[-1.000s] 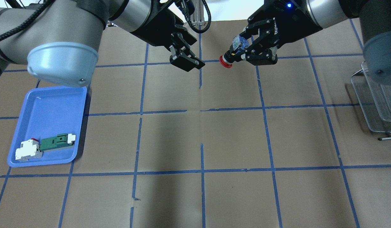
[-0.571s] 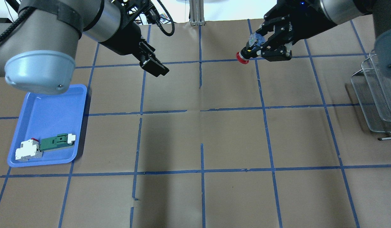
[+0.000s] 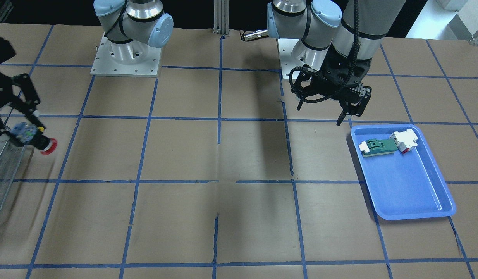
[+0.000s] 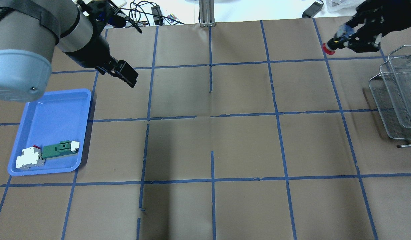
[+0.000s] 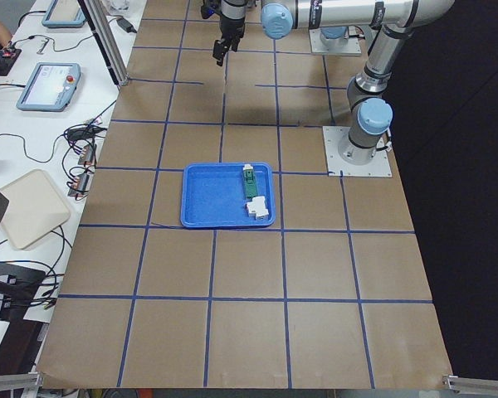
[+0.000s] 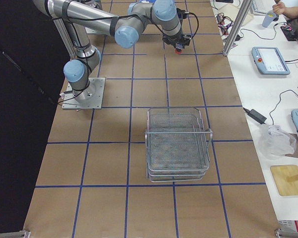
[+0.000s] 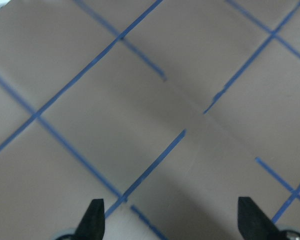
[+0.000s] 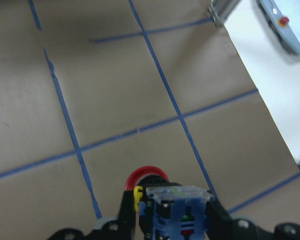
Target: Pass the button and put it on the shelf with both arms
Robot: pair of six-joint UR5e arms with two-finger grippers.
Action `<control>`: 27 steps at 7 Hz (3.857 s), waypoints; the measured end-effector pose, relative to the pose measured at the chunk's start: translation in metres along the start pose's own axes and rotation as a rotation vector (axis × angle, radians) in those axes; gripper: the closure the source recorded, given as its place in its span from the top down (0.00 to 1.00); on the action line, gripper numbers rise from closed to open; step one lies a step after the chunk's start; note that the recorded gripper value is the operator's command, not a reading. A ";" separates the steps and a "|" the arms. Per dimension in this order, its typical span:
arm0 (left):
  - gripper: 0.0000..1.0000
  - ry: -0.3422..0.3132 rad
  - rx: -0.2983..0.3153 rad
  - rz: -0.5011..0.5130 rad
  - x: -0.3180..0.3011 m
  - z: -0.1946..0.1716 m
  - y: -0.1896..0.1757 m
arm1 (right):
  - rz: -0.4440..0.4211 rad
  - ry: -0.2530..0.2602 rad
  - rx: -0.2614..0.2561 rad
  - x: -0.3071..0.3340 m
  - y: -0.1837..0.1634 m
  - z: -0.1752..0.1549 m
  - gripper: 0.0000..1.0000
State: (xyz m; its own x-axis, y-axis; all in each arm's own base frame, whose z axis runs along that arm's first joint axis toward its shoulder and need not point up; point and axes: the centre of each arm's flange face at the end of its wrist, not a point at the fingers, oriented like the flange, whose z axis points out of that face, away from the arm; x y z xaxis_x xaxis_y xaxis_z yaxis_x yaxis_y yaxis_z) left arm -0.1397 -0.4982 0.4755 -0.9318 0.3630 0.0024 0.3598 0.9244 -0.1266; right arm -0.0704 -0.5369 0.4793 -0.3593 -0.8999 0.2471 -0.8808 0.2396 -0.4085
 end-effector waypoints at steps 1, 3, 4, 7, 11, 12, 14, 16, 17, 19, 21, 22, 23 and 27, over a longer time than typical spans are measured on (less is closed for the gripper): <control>1.00 -0.003 -0.024 -0.102 0.000 -0.008 -0.006 | 0.008 0.025 -0.074 0.020 0.056 -0.004 0.00; 1.00 0.004 -0.077 -0.220 0.008 -0.021 -0.015 | 0.003 0.071 -0.161 0.039 0.162 -0.022 0.00; 1.00 0.010 -0.106 -0.251 0.010 -0.025 -0.016 | 0.007 0.091 -0.186 0.041 0.202 -0.030 0.00; 1.00 0.017 -0.120 -0.260 0.012 -0.027 -0.015 | -0.003 0.083 -0.201 0.048 0.261 -0.012 0.00; 1.00 0.014 -0.107 -0.260 0.010 -0.029 -0.016 | 0.070 0.043 -0.288 0.046 0.283 0.002 1.00; 1.00 0.012 -0.102 -0.263 0.009 -0.029 -0.018 | 0.098 0.032 -0.311 0.045 0.282 -0.001 1.00; 1.00 0.012 -0.101 -0.265 0.008 -0.028 -0.019 | 0.155 0.032 -0.322 0.040 0.258 -0.015 1.00; 1.00 0.009 -0.100 -0.266 0.008 -0.028 -0.018 | 0.238 0.006 -0.301 0.023 0.183 -0.029 1.00; 1.00 0.008 -0.098 -0.266 0.008 -0.029 -0.018 | 0.308 0.010 -0.291 0.012 0.130 -0.034 1.00; 1.00 0.010 -0.095 -0.267 0.008 -0.031 -0.018 | 0.452 0.058 -0.334 -0.021 0.007 -0.032 1.00; 1.00 0.009 -0.094 -0.267 0.007 -0.031 -0.019 | 0.637 0.092 -0.336 -0.072 -0.115 -0.012 1.00; 1.00 0.009 -0.092 -0.267 0.007 -0.032 -0.019 | 0.765 0.101 -0.320 -0.093 -0.156 -0.002 1.00; 1.00 0.009 -0.091 -0.267 0.007 -0.033 -0.019 | 0.883 0.099 -0.326 -0.099 -0.177 0.003 1.00; 1.00 0.009 -0.091 -0.266 0.008 -0.033 -0.018 | 1.317 0.095 -0.482 -0.086 -0.182 0.032 1.00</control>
State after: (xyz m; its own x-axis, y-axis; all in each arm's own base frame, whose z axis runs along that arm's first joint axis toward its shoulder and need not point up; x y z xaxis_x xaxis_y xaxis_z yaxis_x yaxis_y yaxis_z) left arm -0.1522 -0.5085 0.5105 -0.9937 0.1068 0.0325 0.1059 0.9939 -0.0305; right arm 0.1311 -0.5151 0.5042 -0.9947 0.1021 -0.0105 0.1025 0.9934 -0.0512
